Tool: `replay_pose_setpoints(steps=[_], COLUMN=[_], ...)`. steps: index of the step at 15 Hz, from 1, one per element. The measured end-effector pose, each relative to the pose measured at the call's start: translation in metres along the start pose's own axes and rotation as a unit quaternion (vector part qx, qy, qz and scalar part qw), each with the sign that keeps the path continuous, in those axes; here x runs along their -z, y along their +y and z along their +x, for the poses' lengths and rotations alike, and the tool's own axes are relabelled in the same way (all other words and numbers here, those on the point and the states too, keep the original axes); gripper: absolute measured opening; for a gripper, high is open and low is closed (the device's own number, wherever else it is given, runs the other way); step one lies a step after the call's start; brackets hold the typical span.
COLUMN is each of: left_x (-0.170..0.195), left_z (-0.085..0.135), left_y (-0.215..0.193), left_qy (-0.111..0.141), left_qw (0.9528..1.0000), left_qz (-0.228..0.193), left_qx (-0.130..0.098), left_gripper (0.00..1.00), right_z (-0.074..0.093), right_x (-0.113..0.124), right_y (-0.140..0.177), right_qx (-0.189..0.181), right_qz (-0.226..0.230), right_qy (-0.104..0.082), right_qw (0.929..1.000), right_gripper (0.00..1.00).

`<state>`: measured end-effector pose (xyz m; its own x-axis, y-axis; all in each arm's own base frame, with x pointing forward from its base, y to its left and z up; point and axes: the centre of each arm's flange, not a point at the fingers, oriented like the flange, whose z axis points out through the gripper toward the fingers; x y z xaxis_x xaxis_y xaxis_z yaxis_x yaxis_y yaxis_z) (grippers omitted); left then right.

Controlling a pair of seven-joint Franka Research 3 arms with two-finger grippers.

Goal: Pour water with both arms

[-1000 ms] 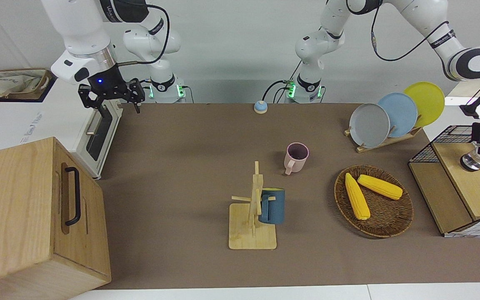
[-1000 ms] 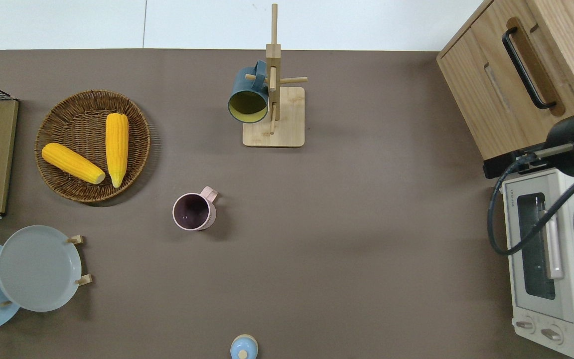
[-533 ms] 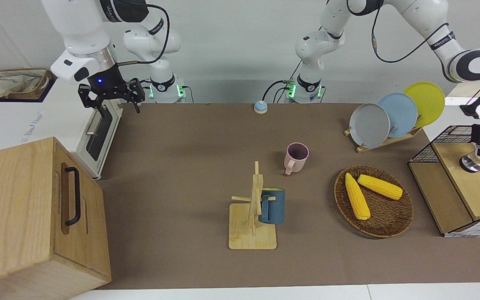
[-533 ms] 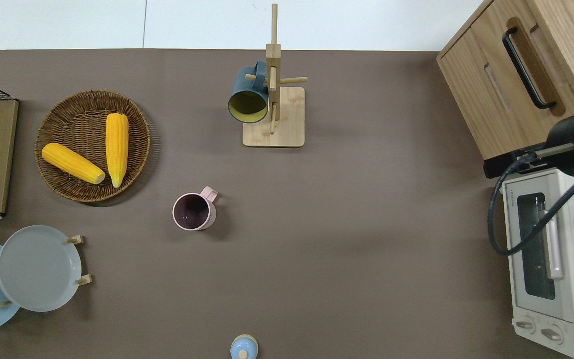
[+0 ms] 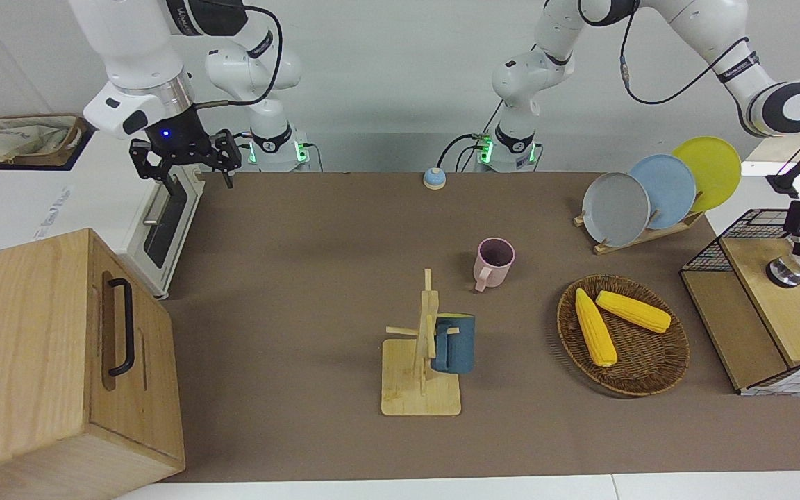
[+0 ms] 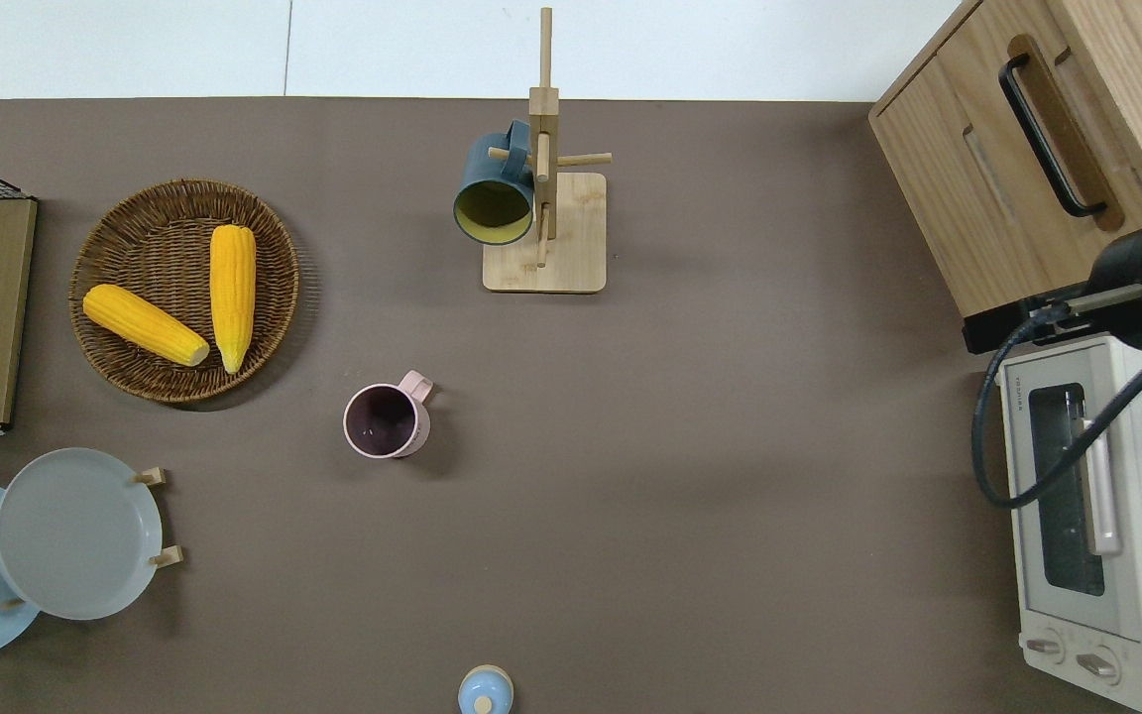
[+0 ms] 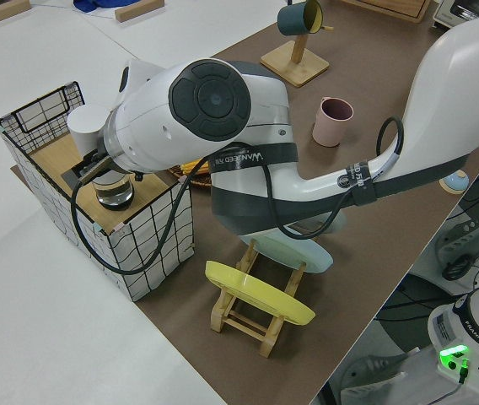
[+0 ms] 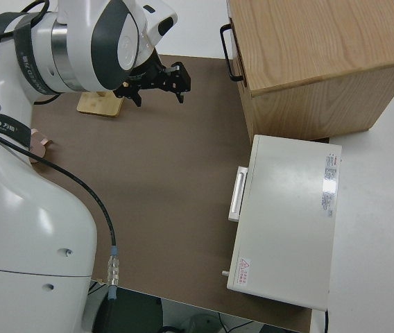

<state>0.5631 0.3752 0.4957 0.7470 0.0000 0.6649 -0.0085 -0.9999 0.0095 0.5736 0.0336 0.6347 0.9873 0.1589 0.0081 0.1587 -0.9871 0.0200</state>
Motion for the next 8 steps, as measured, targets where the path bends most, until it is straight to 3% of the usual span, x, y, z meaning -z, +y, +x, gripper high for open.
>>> replay_pose_setpoints(steps=[4,8], left_x=[0.0,0.01], left_z=[0.0,0.013], left_y=[0.0,0.005], left_qy=[-0.014,-0.07], left_qw=[0.9998,0.9975], left_qz=[0.003,-0.006], left_qx=[-0.013,0.003], left_gripper=[1.0,1.0], right_z=[0.0,0.0], right_x=[0.0,0.0], right_y=[0.0,0.0], right_qx=[0.0,0.0], right_qz=[0.0,0.0], right_qy=[0.0,0.0], right_qw=[1.0,1.0], right_gripper=[0.99,0.99])
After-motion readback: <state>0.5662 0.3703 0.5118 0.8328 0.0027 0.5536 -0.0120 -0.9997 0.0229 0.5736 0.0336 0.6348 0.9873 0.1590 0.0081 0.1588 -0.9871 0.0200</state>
